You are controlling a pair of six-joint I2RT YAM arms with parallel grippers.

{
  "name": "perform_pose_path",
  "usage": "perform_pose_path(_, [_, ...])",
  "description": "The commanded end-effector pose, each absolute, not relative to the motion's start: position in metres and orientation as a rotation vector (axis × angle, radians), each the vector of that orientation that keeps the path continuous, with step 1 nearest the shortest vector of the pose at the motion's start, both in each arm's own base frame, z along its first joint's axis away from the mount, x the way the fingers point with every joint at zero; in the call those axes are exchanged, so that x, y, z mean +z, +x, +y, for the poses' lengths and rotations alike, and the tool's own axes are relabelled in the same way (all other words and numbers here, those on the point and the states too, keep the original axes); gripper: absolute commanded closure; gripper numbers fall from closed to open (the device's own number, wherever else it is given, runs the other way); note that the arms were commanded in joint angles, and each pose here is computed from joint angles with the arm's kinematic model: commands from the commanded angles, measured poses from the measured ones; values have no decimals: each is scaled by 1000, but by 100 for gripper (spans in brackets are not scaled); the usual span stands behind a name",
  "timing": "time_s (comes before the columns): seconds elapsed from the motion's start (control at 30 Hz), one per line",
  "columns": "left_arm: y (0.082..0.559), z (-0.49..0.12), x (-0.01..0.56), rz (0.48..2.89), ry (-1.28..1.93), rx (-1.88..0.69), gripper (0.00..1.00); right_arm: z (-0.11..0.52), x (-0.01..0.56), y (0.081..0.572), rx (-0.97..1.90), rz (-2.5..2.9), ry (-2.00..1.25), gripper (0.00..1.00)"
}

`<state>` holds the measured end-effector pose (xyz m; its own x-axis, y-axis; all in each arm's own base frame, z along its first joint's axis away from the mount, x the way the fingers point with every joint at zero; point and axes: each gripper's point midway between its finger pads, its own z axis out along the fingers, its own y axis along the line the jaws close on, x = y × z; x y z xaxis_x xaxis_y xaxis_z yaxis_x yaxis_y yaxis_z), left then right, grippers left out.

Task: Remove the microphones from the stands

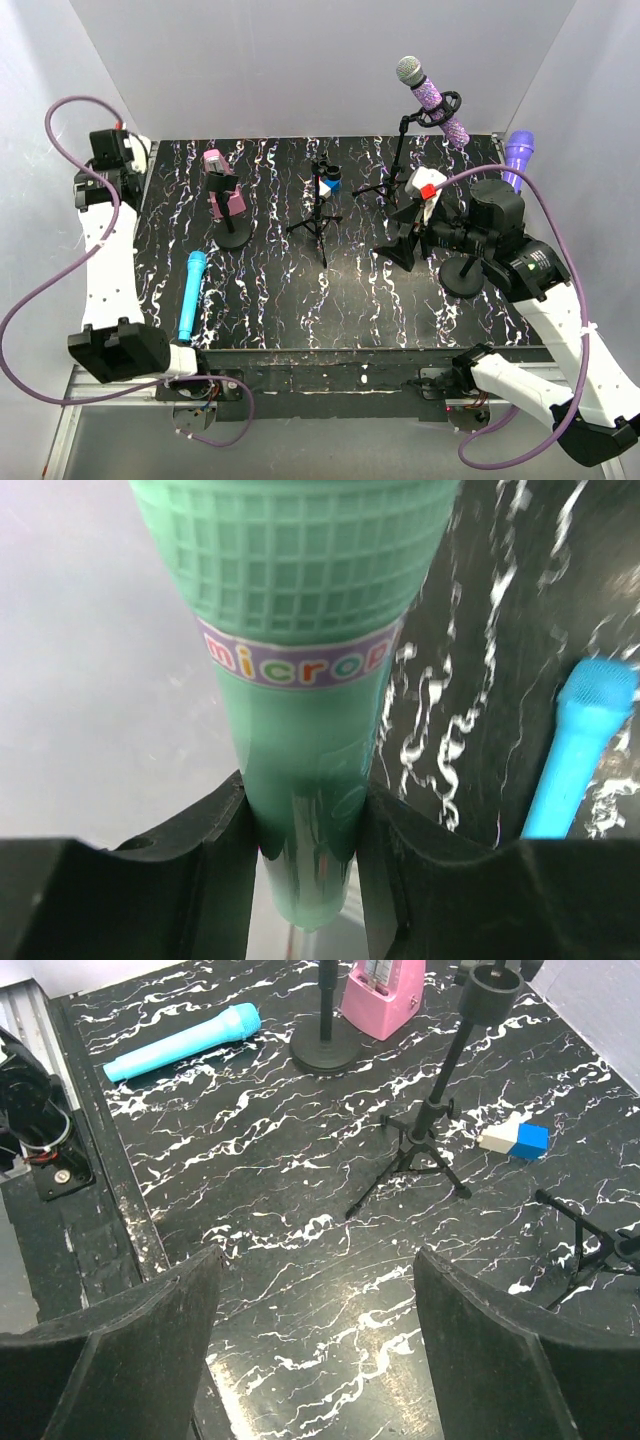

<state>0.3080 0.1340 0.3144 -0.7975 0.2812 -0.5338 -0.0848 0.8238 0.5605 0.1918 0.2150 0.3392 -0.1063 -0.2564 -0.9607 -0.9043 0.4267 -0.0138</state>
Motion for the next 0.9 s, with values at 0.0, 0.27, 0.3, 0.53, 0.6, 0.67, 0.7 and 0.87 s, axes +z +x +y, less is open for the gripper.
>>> perform_pose_path(0.0, [263, 133, 234, 2659, -4, 629, 100, 218, 346, 187, 789, 1570, -1067, 18])
perform_pose_path(0.27, [271, 141, 143, 2772, 66, 647, 100, 213, 343, 184, 753, 1586, -1116, 18])
perform_pose_path(0.3, [272, 142, 135, 2787, 63, 649, 100, 212, 342, 184, 752, 1595, -1116, 19])
perform_pose_path(0.53, [251, 149, 75, 2979, -66, 511, 100, 214, 341, 183, 761, 1600, -1129, 20])
perform_pose_path(0.6, [248, 145, 65, 2990, -56, 478, 100, 216, 342, 187, 760, 1603, -1136, 20])
perform_pose_path(0.67, [246, 142, 58, 2992, -41, 455, 100, 217, 344, 188, 762, 1606, -1137, 20])
perform_pose_path(0.7, [244, 141, 55, 3000, -34, 442, 100, 218, 344, 190, 763, 1612, -1139, 20])
perform_pose_path(0.87, [231, 133, 38, 3049, -9, 395, 100, 221, 341, 191, 783, 1625, -1150, 20])
